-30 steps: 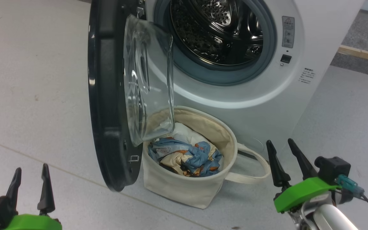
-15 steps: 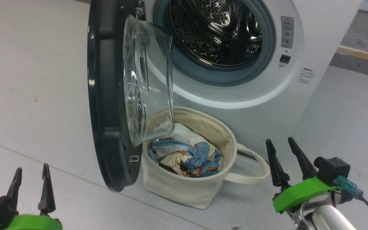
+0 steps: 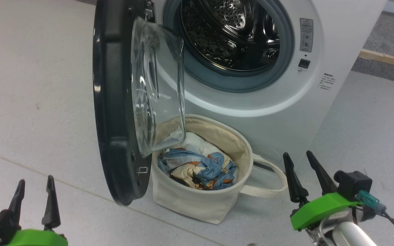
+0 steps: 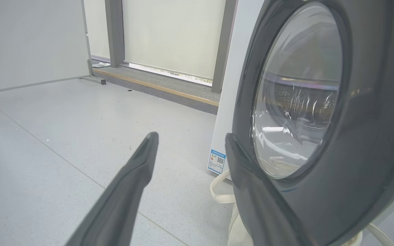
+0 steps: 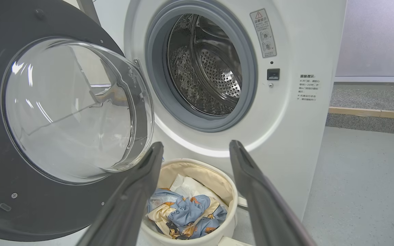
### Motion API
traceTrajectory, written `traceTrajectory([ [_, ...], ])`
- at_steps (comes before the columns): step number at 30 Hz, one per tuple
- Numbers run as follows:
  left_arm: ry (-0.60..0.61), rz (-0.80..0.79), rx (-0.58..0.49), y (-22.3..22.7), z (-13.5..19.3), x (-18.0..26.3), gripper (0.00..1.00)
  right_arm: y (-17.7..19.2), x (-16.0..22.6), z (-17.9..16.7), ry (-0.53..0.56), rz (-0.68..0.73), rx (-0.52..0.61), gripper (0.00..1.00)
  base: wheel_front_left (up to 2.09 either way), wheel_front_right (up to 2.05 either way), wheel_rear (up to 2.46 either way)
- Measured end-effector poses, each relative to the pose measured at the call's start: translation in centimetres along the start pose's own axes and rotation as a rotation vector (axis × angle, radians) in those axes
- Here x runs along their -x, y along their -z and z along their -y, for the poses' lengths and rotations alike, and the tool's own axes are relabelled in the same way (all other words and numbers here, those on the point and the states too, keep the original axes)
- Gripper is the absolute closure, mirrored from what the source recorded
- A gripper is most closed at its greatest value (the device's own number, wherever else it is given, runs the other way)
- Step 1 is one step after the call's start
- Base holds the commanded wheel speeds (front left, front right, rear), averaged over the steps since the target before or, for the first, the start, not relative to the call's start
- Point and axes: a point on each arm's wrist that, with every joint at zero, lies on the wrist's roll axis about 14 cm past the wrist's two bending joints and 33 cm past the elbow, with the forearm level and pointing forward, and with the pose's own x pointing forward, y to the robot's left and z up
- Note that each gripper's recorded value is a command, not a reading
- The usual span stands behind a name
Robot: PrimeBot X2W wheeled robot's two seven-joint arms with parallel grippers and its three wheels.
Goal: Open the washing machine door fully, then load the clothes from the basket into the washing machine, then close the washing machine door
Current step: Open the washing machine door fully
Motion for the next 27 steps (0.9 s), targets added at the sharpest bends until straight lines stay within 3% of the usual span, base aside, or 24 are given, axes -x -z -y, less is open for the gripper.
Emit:
traceTrajectory([
  [11, 0.005, -0.006, 0.010, 0.2, 0.2, -0.1, 0.00, 0.2, 0.2, 0.1, 0.006, -0.007, -0.003, 0.00, 0.00, 0.00, 0.00],
  [12, 0.006, -0.007, 0.010, 0.3, 0.2, -0.1, 0.05, 0.3, 0.2, 0.1, 0.006, -0.007, -0.004, 0.00, 0.00, 0.00, 0.00],
  [13, 0.008, -0.007, 0.010, 0.2, 0.3, -0.1, 0.90, 0.3, 0.2, 0.1, 0.007, -0.007, -0.005, 0.00, 0.00, 0.00, 0.00],
  [14, 0.010, -0.003, 0.014, 0.1, 0.4, -0.2, 1.00, 0.3, 0.2, 0.1, 0.008, -0.007, -0.006, 0.00, 0.00, 0.00, 0.00],
  [19, 0.055, 0.077, 0.027, -2.4, 2.0, -1.0, 1.00, 0.1, 0.3, 0.3, 0.017, -0.001, -0.008, 0.00, 0.00, 0.00, 0.00],
  [27, 0.236, 0.366, 0.084, -11.7, 8.8, -1.7, 1.00, -0.7, 1.0, 0.9, 0.041, 0.025, -0.003, 0.00, 0.00, 0.00, 0.00],
])
